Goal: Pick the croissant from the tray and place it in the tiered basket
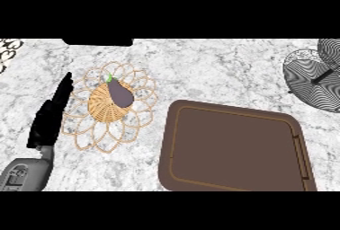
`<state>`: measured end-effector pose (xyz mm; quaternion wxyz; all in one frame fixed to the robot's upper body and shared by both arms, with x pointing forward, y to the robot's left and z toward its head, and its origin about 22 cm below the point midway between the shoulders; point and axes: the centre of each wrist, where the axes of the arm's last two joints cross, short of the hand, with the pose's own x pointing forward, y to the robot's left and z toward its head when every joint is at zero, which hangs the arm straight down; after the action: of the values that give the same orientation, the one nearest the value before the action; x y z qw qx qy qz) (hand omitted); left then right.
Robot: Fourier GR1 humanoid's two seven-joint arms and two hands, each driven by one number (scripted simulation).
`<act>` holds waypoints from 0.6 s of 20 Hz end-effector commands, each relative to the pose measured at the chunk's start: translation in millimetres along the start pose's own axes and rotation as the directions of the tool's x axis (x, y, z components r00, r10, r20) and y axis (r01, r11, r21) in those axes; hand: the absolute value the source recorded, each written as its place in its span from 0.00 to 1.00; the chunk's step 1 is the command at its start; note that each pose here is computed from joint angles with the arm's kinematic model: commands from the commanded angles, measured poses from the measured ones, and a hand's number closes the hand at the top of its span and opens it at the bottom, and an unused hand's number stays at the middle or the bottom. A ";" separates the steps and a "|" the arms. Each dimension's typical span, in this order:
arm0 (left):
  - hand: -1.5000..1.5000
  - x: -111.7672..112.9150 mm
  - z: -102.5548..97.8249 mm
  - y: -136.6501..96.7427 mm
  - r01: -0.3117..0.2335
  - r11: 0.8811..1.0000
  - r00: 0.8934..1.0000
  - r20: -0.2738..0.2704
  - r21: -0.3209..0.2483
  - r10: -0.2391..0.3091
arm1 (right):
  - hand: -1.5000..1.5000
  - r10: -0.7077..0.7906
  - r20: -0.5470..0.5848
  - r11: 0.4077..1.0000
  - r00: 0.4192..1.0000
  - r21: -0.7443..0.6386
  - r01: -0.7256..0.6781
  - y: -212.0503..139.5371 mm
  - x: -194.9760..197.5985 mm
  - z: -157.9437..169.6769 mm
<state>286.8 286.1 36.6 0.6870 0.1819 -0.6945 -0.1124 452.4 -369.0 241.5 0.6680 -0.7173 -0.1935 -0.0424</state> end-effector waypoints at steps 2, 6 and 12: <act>0.50 -18.0 10.3 3.7 -0.006 1.000 1.000 -0.008 -0.009 0.006 | 0.00 -0.088 -0.156 0.993 0.984 0.065 0.099 31.4 -17.8 -4.3; 0.50 -9.2 0.1 11.3 0.010 0.999 1.000 -0.014 0.030 -0.010 | 0.00 -0.231 -0.083 0.973 0.969 -0.021 0.230 23.7 -10.6 6.3; 0.50 -2.8 1.1 -7.8 0.003 1.000 1.000 -0.003 0.011 -0.003 | 0.00 -0.377 -0.036 0.917 0.926 -0.160 0.367 9.3 -10.5 1.1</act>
<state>280.2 293.8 29.6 0.6902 0.1849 -0.6911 -0.1081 446.6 -371.5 227.4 0.6352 -0.7070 -0.2738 -0.1471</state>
